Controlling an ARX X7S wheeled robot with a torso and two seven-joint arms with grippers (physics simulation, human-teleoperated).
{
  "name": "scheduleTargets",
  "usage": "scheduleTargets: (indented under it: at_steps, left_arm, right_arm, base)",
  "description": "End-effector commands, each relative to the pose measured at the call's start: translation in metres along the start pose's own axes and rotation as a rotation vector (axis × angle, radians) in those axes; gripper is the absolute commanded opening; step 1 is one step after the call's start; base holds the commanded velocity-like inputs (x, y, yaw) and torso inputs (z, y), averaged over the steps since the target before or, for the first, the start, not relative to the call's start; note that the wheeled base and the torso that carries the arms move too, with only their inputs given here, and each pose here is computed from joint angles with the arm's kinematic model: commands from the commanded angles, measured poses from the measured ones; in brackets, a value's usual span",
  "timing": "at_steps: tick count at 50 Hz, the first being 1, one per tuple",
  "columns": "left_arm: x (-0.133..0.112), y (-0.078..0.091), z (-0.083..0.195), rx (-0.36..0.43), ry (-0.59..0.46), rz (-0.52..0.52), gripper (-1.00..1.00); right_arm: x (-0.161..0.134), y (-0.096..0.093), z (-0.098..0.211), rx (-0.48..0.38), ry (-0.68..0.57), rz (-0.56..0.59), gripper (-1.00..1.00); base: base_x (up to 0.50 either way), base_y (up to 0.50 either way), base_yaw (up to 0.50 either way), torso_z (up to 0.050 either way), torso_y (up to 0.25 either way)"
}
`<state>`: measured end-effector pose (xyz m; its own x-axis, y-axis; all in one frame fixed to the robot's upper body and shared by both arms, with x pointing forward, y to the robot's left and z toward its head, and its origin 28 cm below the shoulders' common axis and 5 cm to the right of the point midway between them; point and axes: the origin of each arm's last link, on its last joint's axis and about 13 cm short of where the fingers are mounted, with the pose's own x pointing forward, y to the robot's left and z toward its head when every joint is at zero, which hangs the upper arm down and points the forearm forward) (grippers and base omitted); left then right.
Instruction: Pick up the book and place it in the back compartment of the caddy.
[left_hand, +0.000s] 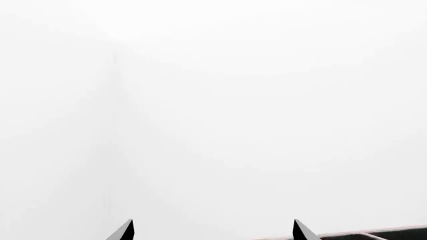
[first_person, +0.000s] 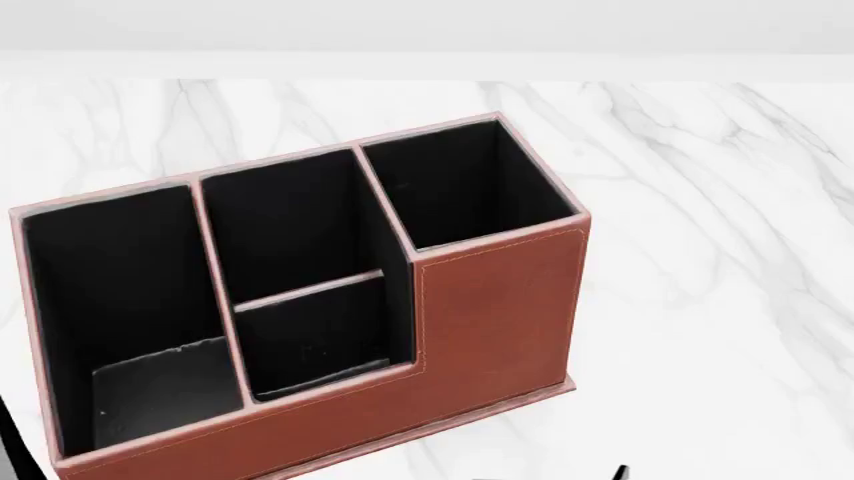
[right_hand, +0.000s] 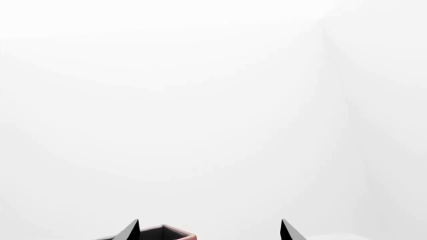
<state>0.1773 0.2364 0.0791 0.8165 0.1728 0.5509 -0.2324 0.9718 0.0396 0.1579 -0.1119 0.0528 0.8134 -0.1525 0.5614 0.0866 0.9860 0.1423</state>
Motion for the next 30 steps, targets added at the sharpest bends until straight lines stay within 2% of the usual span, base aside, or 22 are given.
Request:
scheduleTargets:
  at_steps: [1, 5, 7, 9, 11, 12, 13, 18, 19, 21, 28, 30]
  left_arm:
    - [0.032, 0.012, 0.002, 0.014, 0.088, -0.186, 1.00]
    - [0.051, 0.014, -0.007, -0.015, 0.176, -0.273, 1.00]
    - [0.060, 0.014, -0.012, -0.036, 0.217, -0.360, 1.00]
    - [0.067, 0.013, -0.016, -0.031, 0.232, -0.378, 1.00]
    - [0.073, 0.012, -0.020, -0.043, 0.283, -0.489, 1.00]
    - [0.075, 0.011, -0.021, -0.037, 0.281, -0.501, 1.00]
    - [0.078, 0.009, -0.024, -0.058, 0.318, -0.591, 1.00]
    - [0.087, 0.003, -0.030, -0.063, 0.350, -0.666, 1.00]
    - [0.091, 0.000, -0.033, -0.101, 0.376, -0.708, 1.00]
    - [0.093, -0.003, -0.036, -0.071, 0.372, -0.711, 1.00]
    - [0.099, -0.013, -0.049, -0.109, 0.475, -0.896, 1.00]
    - [0.102, -0.014, -0.054, -0.115, 0.488, -0.894, 1.00]
  right_arm:
    - [0.000, -0.001, 0.001, 0.010, 0.001, 0.000, 1.00]
    - [0.001, -0.002, -0.001, 0.011, 0.008, -0.002, 1.00]
    - [0.002, -0.002, -0.001, 0.013, 0.013, -0.007, 1.00]
    - [0.002, -0.002, -0.002, 0.011, 0.013, -0.008, 1.00]
    - [0.003, -0.002, -0.002, 0.013, 0.015, -0.010, 1.00]
    - [0.004, -0.003, -0.002, 0.012, 0.015, -0.012, 1.00]
    - [0.004, -0.003, -0.002, 0.014, 0.015, -0.013, 1.00]
    - [0.004, -0.003, -0.002, 0.016, 0.018, -0.012, 1.00]
    - [0.004, -0.003, -0.003, 0.017, 0.020, -0.013, 1.00]
    - [0.004, -0.003, -0.003, 0.017, 0.020, -0.011, 1.00]
    - [0.004, -0.002, -0.004, 0.012, 0.020, -0.009, 1.00]
    - [0.004, -0.002, -0.004, 0.012, 0.022, -0.008, 1.00]
  base:
    - [0.00, 0.00, 0.00, 0.000, 0.000]
    - [0.00, 0.00, 0.00, 0.000, 0.000]
    - [0.00, 0.00, 0.00, 0.000, 0.000]
    - [0.00, 0.00, 0.00, 0.000, 0.000]
    - [0.00, 0.00, 0.00, 0.000, 0.000]
    - [0.00, 0.00, 0.00, 0.000, 0.000]
    - [0.00, 0.00, 0.00, 0.000, 0.000]
    - [0.00, 0.00, 0.00, 0.000, 0.000]
    - [0.00, 0.00, 0.00, 0.000, 0.000]
    - [0.00, 0.00, 0.00, 0.000, 0.000]
    - [0.00, 0.00, 0.00, 0.000, 0.000]
    - [0.00, 0.00, 0.00, 0.000, 0.000]
